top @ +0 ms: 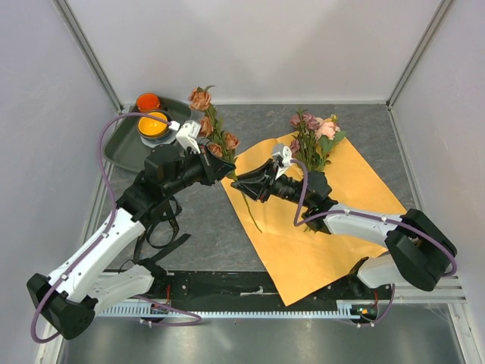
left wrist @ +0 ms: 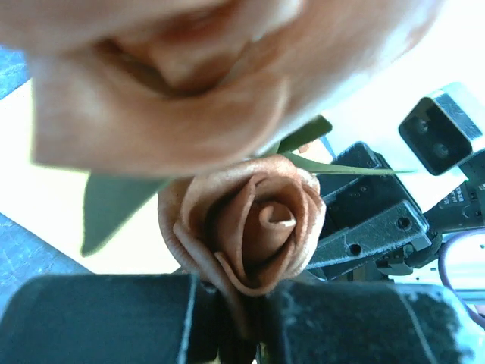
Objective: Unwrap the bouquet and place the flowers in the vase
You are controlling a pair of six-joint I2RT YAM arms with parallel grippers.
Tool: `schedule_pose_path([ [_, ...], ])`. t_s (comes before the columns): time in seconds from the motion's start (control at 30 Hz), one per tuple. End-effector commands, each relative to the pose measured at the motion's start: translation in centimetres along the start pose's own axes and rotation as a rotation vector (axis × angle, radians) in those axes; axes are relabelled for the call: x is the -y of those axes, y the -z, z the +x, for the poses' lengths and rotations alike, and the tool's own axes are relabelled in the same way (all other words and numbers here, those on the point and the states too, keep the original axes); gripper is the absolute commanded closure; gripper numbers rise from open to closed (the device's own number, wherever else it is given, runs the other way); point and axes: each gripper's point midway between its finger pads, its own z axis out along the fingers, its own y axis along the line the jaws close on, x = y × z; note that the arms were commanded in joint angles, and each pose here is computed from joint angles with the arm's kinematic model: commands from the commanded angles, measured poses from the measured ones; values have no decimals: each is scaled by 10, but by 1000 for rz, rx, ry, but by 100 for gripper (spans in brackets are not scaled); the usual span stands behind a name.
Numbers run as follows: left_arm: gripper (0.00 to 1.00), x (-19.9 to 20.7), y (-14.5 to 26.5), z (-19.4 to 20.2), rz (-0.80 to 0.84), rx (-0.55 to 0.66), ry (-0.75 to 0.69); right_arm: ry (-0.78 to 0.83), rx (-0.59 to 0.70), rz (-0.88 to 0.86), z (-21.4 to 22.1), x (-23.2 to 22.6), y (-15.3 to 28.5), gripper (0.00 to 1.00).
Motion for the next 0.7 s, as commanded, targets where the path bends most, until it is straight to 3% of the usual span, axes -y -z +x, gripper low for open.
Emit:
schedule_pose_path([
  [0.0,98,10,9,-31,-12,72,-114,44,43,15,-17,0,-8,46],
  [0.03,98,6,13,-35,-40,84,-152,49,59,79,-20,10,-6,20],
  [0.07,98,-3,16,-38,-98,94,-171,52,59,114,-19,16,-4,9],
  [0.13,98,-5,28,-54,-141,141,-241,71,51,168,-21,23,2,2],
  [0.37,98,-41,90,-126,-527,362,-438,93,119,501,-34,75,35,2],
  [0.5,98,-44,143,-172,-715,536,-514,87,118,532,-31,83,39,2],
  [0.67,98,-49,177,-192,-857,627,-524,66,98,510,-22,85,31,2],
])
